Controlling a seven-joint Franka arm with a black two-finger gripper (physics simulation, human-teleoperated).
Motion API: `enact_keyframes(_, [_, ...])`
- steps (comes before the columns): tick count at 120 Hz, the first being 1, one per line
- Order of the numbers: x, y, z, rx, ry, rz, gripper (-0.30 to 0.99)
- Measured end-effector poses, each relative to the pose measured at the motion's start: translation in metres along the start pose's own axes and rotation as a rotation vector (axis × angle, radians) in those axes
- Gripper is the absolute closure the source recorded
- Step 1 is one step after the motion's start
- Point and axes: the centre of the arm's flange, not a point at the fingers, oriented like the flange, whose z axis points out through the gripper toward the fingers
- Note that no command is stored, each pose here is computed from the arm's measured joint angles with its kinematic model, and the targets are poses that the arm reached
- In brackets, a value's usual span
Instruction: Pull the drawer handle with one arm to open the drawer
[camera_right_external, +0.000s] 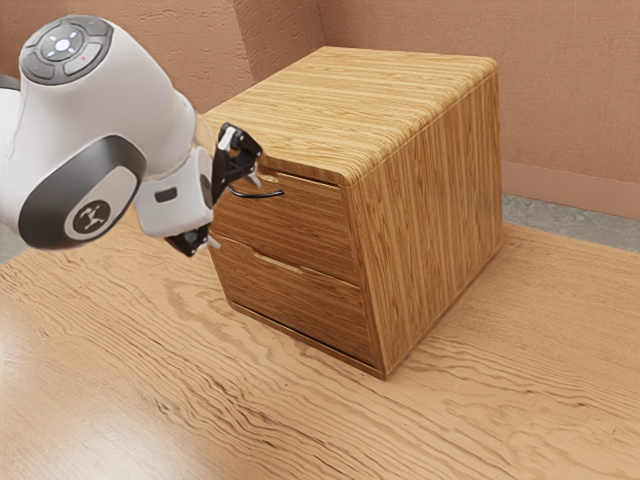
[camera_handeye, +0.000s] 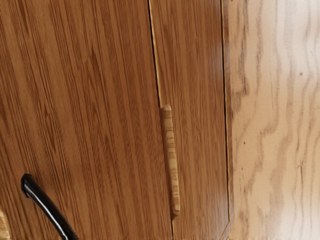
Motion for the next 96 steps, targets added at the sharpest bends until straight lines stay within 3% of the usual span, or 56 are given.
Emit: enact_keyframes(96, [-0.014, -0.001, 0.02, -0.02, -0.009, -0.03, 0.02])
